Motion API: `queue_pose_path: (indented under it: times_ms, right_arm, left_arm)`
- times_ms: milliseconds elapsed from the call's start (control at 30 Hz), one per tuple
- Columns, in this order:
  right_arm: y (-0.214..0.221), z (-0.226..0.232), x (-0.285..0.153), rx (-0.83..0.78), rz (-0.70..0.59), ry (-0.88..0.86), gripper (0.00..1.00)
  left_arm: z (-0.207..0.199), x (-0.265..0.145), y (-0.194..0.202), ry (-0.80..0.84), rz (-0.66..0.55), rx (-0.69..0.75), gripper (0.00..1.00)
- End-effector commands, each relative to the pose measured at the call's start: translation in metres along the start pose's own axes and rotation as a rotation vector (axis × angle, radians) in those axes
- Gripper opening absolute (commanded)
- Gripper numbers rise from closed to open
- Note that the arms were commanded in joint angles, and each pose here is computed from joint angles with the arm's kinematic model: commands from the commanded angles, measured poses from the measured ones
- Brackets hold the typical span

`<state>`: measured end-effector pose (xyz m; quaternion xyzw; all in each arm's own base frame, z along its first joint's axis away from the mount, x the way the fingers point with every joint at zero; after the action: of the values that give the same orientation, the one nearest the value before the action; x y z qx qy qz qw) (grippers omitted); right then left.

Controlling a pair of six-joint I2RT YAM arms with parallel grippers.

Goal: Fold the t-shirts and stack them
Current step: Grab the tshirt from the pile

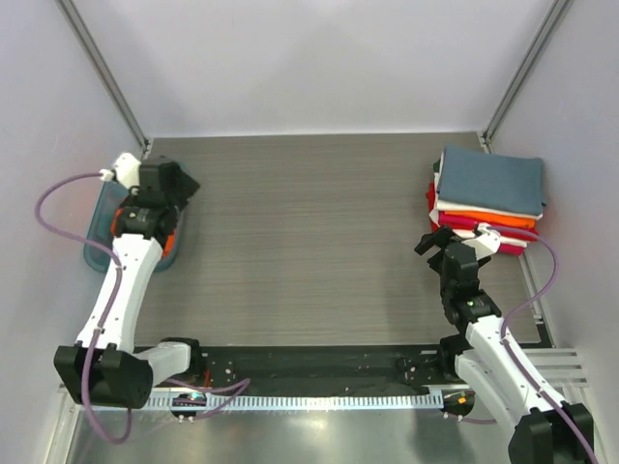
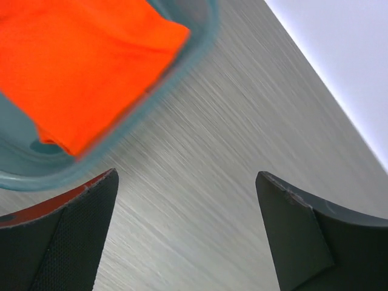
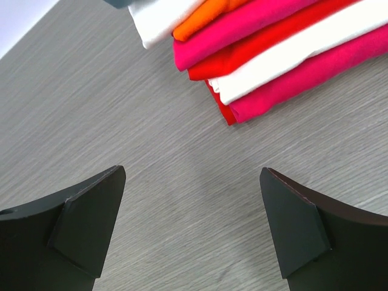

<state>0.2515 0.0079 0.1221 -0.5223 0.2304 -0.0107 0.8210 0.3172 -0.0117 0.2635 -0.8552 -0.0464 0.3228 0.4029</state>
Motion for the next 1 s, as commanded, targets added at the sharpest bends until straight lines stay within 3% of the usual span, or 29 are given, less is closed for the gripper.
queue_pose_path:
  times_ms: [0,267,400,533,733,833,933,967]
  right_arm:
    - [-0.011,0.003,-0.002,0.023,-0.052,-0.011,1.00]
    - [-0.013,0.004,-0.005,0.036,-0.066,-0.031,1.00]
    - [-0.013,0.006,-0.007,0.042,-0.064,-0.050,1.00]
    - [-0.012,0.007,-0.007,0.040,-0.059,-0.053,1.00]
    - [-0.012,0.007,-0.006,0.037,-0.055,-0.051,1.00]
    - [-0.011,0.007,-0.006,0.035,-0.052,-0.049,1.00]
    - [-0.011,0.006,-0.005,0.035,-0.050,-0.046,1.00]
    - [-0.011,0.006,-0.005,0.036,-0.051,-0.045,1.00]
  left_arm:
    - [0.035,0.014,-0.032,-0.136,0.020,-0.123,0.93]
    - [0.074,0.068,-0.075,-0.316,-0.063,-0.346,0.82]
    - [0.090,0.104,-0.065,-0.467,-0.034,-0.403,0.82]
    - [0.116,0.152,-0.043,-0.636,0.029,-0.368,0.83]
    - [0.151,0.189,-0.024,-0.775,0.113,-0.360,0.88]
    - [0.171,0.202,-0.011,-0.826,0.156,-0.356,0.77]
    - [0.186,0.198,-0.008,-0.888,0.122,-0.363,0.48]
    - [0.185,0.197,-0.011,-0.879,0.112,-0.374,0.31]
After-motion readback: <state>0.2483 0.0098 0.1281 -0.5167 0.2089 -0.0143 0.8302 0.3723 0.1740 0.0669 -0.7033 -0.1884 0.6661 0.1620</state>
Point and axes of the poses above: each gripper's point midway between its finger pads, its own x axis out along the fingers, its own z axis along the line the jaws close on, y = z × x, the point moved 3 cm from there along -x, back along the fingers, and after that the axes turned 5 degrees about -x, right-handed, at the moved point
